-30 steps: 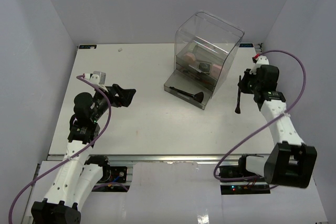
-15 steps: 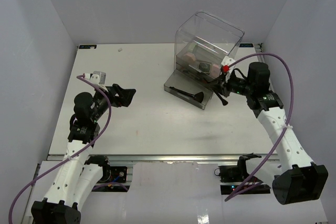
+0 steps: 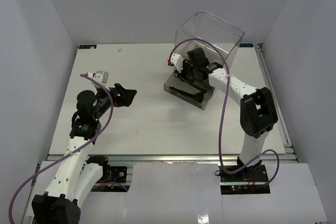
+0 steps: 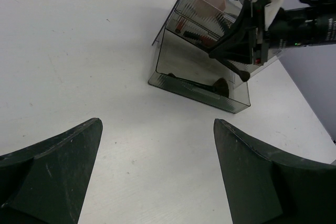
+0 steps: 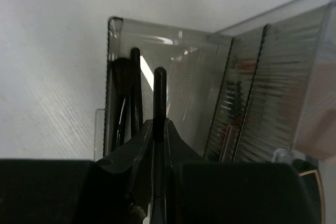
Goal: Organize the makeup
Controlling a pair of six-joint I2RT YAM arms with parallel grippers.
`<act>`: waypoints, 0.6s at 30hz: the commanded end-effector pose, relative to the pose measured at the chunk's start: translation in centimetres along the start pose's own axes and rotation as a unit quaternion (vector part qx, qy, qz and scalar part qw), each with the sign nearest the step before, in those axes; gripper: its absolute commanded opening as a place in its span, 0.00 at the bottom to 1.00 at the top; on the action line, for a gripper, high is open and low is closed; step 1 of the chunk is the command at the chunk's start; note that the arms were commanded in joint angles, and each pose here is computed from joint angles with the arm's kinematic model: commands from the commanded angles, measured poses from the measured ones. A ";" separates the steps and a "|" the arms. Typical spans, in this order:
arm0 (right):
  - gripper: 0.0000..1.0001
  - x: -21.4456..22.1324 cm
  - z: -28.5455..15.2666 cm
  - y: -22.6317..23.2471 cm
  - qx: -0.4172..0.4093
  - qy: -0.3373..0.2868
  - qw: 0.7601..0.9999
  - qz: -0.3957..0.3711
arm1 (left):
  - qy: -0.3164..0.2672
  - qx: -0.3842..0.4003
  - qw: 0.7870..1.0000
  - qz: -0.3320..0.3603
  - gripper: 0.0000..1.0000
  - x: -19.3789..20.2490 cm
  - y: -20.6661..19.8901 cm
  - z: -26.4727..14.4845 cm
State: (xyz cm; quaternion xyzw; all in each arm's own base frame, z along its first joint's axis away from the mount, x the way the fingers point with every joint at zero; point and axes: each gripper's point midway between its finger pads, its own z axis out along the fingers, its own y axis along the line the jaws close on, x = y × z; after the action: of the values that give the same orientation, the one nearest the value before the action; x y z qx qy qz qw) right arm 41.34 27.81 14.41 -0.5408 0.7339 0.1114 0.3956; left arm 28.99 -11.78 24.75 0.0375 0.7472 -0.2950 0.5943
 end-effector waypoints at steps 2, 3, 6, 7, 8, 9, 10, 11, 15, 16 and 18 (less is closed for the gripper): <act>0.25 0.5 0.1 -2.3 0.055 0.034 0.998 0.005 | -0.008 0.011 1.000 0.009 0.98 -0.4 -0.5 -0.1; 0.31 1.0 0.2 -2.1 0.053 0.040 0.998 0.006 | -0.008 0.011 1.000 0.008 0.98 -0.5 -0.5 -0.1; 0.54 1.4 0.1 -1.7 0.049 0.043 0.998 0.006 | -0.006 0.016 1.000 0.007 0.98 -0.3 -0.7 -0.1; 0.56 1.1 -0.1 -1.5 0.044 0.036 0.998 0.007 | -0.005 0.016 1.000 0.007 0.98 -0.3 -0.7 -0.2; 0.57 0.5 -0.5 -1.3 0.038 0.028 0.999 0.007 | -0.006 0.017 1.000 0.007 0.98 -0.4 -0.7 -0.2; 0.57 0.0 -0.8 -0.9 0.027 0.019 0.999 0.007 | -0.006 0.018 1.000 0.007 0.98 -0.4 -0.8 -0.2; 0.56 -0.5 -1.1 -0.2 0.008 0.008 1.000 0.007 | -0.006 0.018 1.000 0.007 0.98 -0.4 -0.8 -0.2; 0.54 -1.1 -1.4 0.5 -0.014 -0.003 1.000 0.002 | -0.007 0.018 1.000 0.007 0.98 -0.4 -0.8 -0.2; 0.38 -2.6 -3.5 7.2 -0.189 -0.066 0.978 -0.062 | -0.009 0.019 1.000 0.008 0.98 -0.5 -0.9 -0.3; 0.31 -2.5 -3.6 8.5 -0.213 -0.067 0.973 -0.064 | -0.008 0.019 1.000 0.007 0.98 -0.5 -0.9 -0.2; 0.22 -1.4 -2.8 10.3 -0.230 -0.043 0.970 -0.068 | -0.008 0.019 1.000 0.007 0.98 -0.5 -0.9 -0.2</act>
State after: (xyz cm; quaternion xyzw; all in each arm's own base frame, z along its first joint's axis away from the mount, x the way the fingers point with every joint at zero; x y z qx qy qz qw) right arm 36.90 28.53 12.85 -0.5993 0.7064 0.1826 0.3294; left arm 28.89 -11.92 24.79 0.0408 0.7466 -0.2986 0.5932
